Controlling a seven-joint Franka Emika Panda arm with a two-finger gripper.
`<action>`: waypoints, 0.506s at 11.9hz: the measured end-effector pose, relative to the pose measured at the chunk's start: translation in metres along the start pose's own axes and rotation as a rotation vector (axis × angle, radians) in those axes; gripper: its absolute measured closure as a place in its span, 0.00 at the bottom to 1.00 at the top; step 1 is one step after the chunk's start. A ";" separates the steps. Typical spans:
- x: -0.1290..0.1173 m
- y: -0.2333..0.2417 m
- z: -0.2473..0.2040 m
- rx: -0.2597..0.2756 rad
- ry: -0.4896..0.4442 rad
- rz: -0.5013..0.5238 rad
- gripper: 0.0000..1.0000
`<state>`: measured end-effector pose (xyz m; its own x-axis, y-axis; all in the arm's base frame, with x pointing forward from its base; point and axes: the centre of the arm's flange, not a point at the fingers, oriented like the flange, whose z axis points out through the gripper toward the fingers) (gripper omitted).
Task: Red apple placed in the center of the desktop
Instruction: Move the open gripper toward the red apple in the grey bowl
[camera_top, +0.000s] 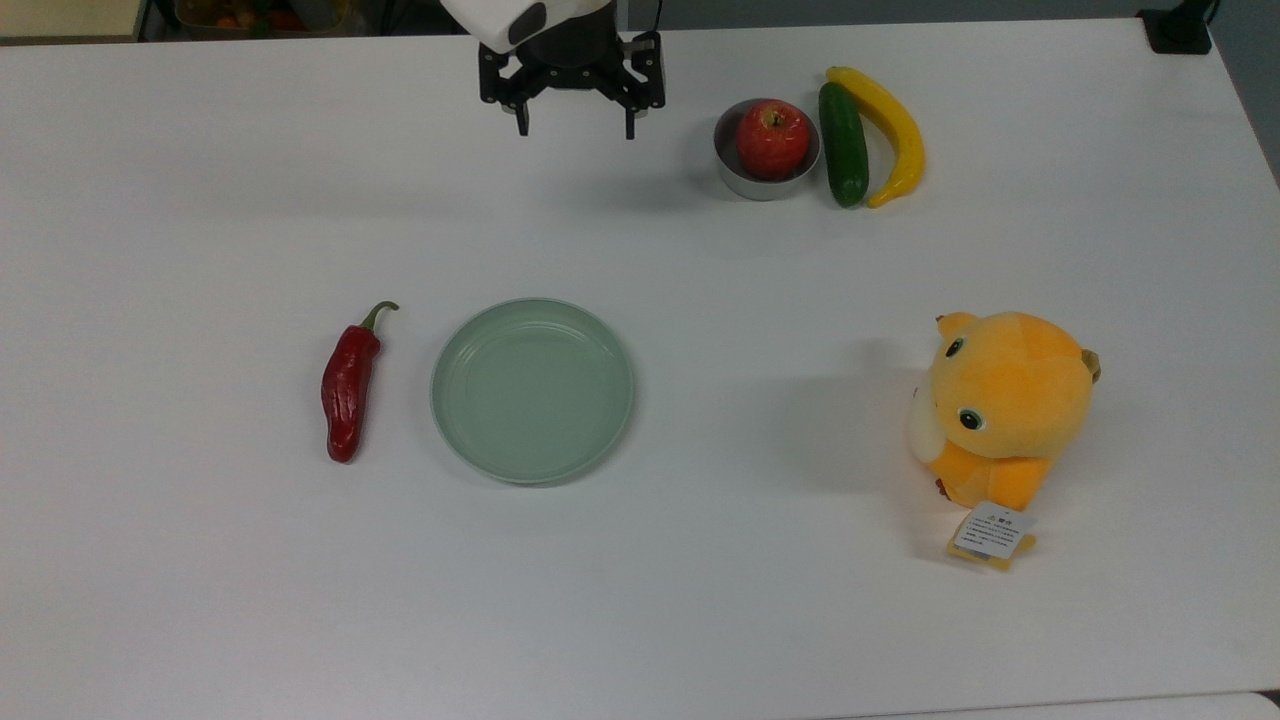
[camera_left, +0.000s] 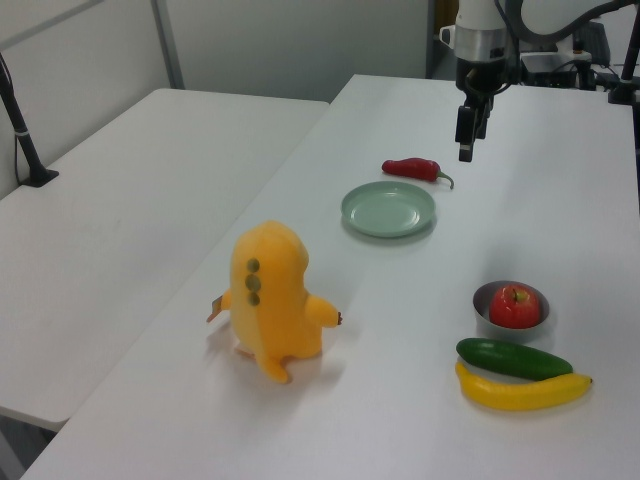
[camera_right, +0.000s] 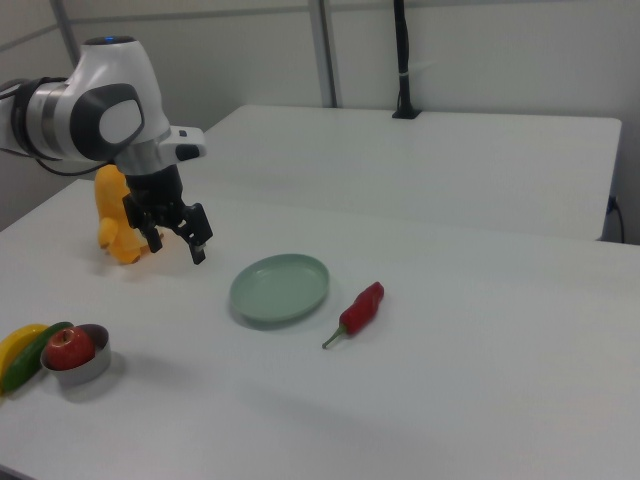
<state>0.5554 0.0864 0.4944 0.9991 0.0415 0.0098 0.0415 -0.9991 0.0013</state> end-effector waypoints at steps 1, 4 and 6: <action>-0.002 -0.008 0.002 0.000 -0.003 -0.016 0.00; -0.014 -0.047 0.011 -0.003 -0.026 -0.086 0.00; -0.026 -0.077 0.020 -0.007 -0.044 -0.144 0.00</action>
<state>0.5265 0.1624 0.4744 0.9822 0.1845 -0.0344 0.1848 -0.9828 0.0064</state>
